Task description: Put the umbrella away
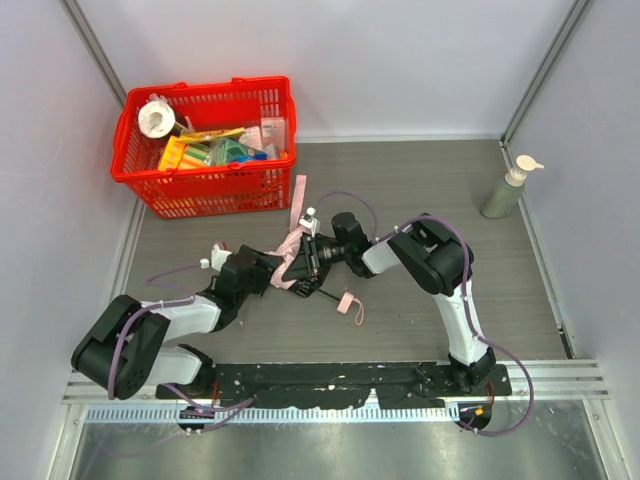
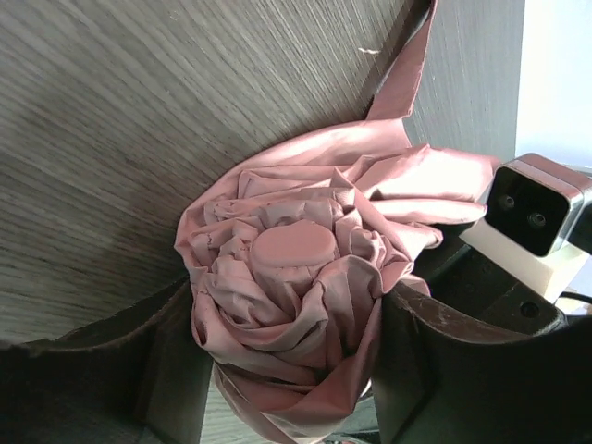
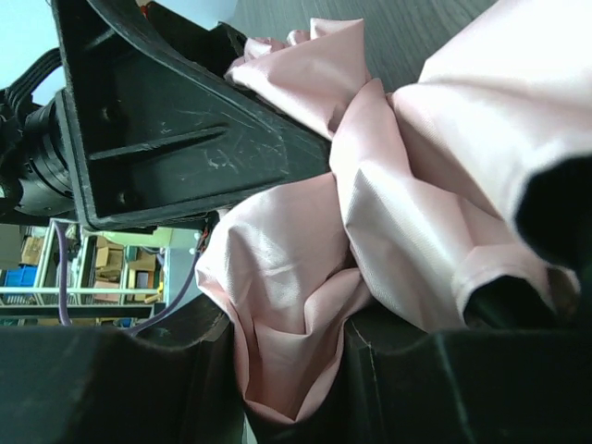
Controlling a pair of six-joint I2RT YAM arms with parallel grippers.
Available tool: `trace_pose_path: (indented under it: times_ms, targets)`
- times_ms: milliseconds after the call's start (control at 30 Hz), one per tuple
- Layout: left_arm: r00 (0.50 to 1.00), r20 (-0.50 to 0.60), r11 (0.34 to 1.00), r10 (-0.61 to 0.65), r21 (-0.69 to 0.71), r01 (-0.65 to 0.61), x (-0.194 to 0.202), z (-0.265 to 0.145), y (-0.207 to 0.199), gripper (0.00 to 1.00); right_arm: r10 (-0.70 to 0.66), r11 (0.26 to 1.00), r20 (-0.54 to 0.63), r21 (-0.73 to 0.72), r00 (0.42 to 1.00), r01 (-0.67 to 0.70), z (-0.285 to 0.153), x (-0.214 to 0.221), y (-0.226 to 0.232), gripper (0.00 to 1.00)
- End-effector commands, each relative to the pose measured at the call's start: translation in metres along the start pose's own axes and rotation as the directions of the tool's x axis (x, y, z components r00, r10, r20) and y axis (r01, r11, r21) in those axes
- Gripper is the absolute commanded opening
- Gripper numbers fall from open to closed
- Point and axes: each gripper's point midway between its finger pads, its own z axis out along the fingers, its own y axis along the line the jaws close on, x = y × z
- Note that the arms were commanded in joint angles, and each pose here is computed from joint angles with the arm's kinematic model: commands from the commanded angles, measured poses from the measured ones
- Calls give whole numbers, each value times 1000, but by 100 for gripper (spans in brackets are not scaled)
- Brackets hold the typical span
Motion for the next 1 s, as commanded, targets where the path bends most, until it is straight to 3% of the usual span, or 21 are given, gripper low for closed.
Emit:
trace_pose_path:
  times_ms: [0, 67, 133, 167, 267, 300, 333, 500, 533, 700, 967]
  targets:
    - [985, 76, 984, 157, -100, -149, -15, 9, 35, 58, 322, 946, -201, 88, 925, -311, -6, 79, -21, 1]
    - [985, 73, 985, 155, -83, -149, -14, 9, 31, 46, 324, 946, -205, 94, 923, -311, -5, 81, -22, 1]
    - [986, 71, 986, 154, -82, -148, -14, 8, 31, 21, 325, 945, -204, 105, 923, -310, -5, 79, -23, 1]
    - [986, 70, 986, 152, -86, -146, -14, 7, 32, 14, 301, 953, -205, 106, 931, -285, -5, 78, -23, 1]
    - [987, 63, 985, 149, -94, -143, -13, 4, 35, 5, 318, 937, -224, 221, 921, -269, -9, 81, -35, 3]
    - [988, 53, 986, 143, -95, -137, -11, 2, 35, 0, 251, 946, -222, 262, 942, -191, -11, 78, -44, 6]
    - [990, 44, 987, 134, -100, -129, -10, 1, 37, 0, 281, 927, -235, 317, 930, -200, -16, 80, -45, 15]
    - [997, -12, 987, 74, -142, -75, 1, -7, 50, 0, 116, 909, -202, 417, 973, -21, -26, 50, -36, 47]
    - [998, -23, 985, 59, -161, -62, 3, -8, 52, 0, 81, 896, -228, 443, 970, 30, -27, 51, -34, 58]
    - [998, -64, 974, -3, -228, -12, 14, -13, 62, 0, -203, 774, -220, 561, 954, 294, -31, 17, -15, 66]
    - [994, -72, 940, -78, -339, 49, 20, -25, 78, 0, -483, 559, -365, 571, 796, 601, -1, 23, 2, 66]
